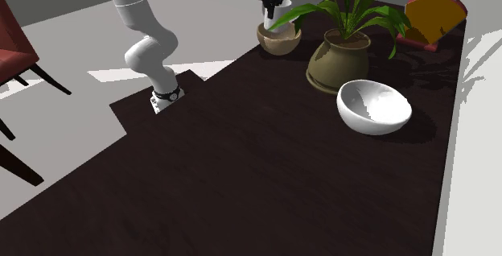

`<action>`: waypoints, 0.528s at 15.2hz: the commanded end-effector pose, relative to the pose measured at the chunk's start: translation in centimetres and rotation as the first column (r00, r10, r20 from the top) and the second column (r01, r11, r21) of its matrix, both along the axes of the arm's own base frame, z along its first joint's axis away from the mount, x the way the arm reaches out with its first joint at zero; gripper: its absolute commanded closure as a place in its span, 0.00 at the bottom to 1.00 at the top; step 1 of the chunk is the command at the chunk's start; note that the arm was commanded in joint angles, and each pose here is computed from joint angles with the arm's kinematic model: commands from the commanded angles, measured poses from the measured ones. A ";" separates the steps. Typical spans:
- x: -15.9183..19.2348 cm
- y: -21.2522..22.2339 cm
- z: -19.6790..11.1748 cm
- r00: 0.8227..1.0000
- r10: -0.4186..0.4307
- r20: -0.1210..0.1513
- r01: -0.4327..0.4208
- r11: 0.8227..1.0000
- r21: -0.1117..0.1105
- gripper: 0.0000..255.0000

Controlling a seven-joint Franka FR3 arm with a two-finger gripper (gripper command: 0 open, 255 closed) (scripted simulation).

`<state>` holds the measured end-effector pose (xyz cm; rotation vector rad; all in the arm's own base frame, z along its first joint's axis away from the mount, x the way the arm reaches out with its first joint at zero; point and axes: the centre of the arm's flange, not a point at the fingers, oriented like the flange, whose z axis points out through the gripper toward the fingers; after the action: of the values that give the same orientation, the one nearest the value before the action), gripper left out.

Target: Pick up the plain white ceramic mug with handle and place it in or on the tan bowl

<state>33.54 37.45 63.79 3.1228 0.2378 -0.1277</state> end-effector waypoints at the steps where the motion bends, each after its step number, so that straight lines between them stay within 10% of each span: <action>1: 0.0 0.0 -0.1 1.000 0.000 0.001 0.000 1.000 0.001 1.00; 5: 0.0 0.0 -0.1 1.000 0.000 0.001 0.000 1.000 0.001 1.00; 6: 0.0 0.0 -0.1 1.000 0.000 0.001 0.000 1.000 0.001 0.00; 8: 0.0 0.0 -0.1 1.000 0.000 0.001 0.000 1.000 0.001 0.00</action>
<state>33.54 37.45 63.72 3.1234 0.2378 -0.1268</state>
